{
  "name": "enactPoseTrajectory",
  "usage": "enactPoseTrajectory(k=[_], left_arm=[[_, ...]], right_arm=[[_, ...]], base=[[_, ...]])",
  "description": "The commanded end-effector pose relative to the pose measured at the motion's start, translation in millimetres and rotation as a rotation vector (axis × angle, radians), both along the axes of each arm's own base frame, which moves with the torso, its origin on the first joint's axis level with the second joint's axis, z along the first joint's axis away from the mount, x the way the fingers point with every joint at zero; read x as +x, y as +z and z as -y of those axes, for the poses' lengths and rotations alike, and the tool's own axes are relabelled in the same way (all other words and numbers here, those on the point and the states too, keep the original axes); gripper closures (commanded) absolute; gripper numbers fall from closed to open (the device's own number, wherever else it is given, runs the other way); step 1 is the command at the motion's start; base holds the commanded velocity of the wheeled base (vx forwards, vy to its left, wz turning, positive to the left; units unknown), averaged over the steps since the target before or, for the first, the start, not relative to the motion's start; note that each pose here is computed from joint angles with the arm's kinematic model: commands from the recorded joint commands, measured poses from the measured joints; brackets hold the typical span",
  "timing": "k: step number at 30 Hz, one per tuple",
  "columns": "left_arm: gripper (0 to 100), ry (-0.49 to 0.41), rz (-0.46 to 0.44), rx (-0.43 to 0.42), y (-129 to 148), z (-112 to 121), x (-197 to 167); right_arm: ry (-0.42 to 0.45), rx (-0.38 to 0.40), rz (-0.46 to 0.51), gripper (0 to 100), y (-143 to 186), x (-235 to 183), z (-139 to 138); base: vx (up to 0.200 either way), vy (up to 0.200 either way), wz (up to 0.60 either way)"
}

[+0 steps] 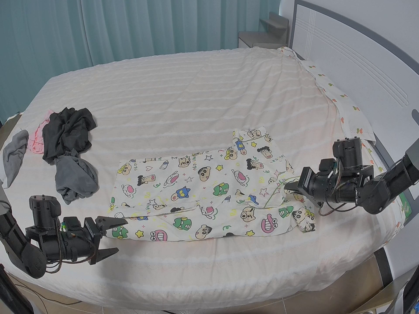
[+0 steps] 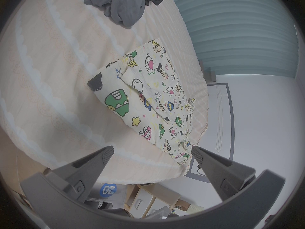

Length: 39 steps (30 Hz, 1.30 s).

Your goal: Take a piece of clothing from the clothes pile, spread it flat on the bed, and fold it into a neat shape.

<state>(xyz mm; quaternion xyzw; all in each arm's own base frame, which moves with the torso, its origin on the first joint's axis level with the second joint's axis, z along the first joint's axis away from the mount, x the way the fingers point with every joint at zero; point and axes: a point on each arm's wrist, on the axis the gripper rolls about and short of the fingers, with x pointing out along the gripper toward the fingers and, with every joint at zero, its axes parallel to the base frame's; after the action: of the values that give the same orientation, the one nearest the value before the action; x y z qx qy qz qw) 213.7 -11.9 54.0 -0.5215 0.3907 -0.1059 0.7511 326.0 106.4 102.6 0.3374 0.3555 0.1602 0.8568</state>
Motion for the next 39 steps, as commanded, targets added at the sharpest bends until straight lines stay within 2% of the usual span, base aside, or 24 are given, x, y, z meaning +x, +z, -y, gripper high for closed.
enactPoseTrajectory(k=[1, 10, 15, 24, 29, 39], left_arm=[[0, 0.0, -0.002, 0.0, -0.3, -0.1, 0.0], [0, -0.001, -0.005, 0.0, -0.7, 0.3, -0.5], [0, -0.001, -0.003, 0.0, -0.6, 0.3, -0.4], [0, -0.001, -0.005, 0.0, -0.9, 0.3, -0.3], [0, -0.001, -0.008, 0.0, -1.5, 0.3, -0.1], [0, -0.001, -0.006, 0.0, -1.2, 0.3, -0.2]], right_arm=[[0.019, -0.006, -0.022, 100, 0.6, -23.2, 0.1], [0.011, 0.008, -0.013, 100, 14.5, -37.8, 3.5], [0.046, 0.007, -0.048, 100, 21.0, -47.2, -6.9], [0.035, 0.036, -0.047, 100, 38.2, -22.9, -18.4], [0.018, 0.044, -0.104, 100, 37.0, -24.1, -18.4], [-0.001, -0.01, -0.284, 100, -6.5, -59.3, -4.2]], base=[[0.0, 0.0, 0.0], [0.0, 0.0, 0.0], [0.0, 0.0, 0.0], [0.0, 0.0, 0.0], [0.0, 0.0, 0.0], [0.0, 0.0, 0.0]])
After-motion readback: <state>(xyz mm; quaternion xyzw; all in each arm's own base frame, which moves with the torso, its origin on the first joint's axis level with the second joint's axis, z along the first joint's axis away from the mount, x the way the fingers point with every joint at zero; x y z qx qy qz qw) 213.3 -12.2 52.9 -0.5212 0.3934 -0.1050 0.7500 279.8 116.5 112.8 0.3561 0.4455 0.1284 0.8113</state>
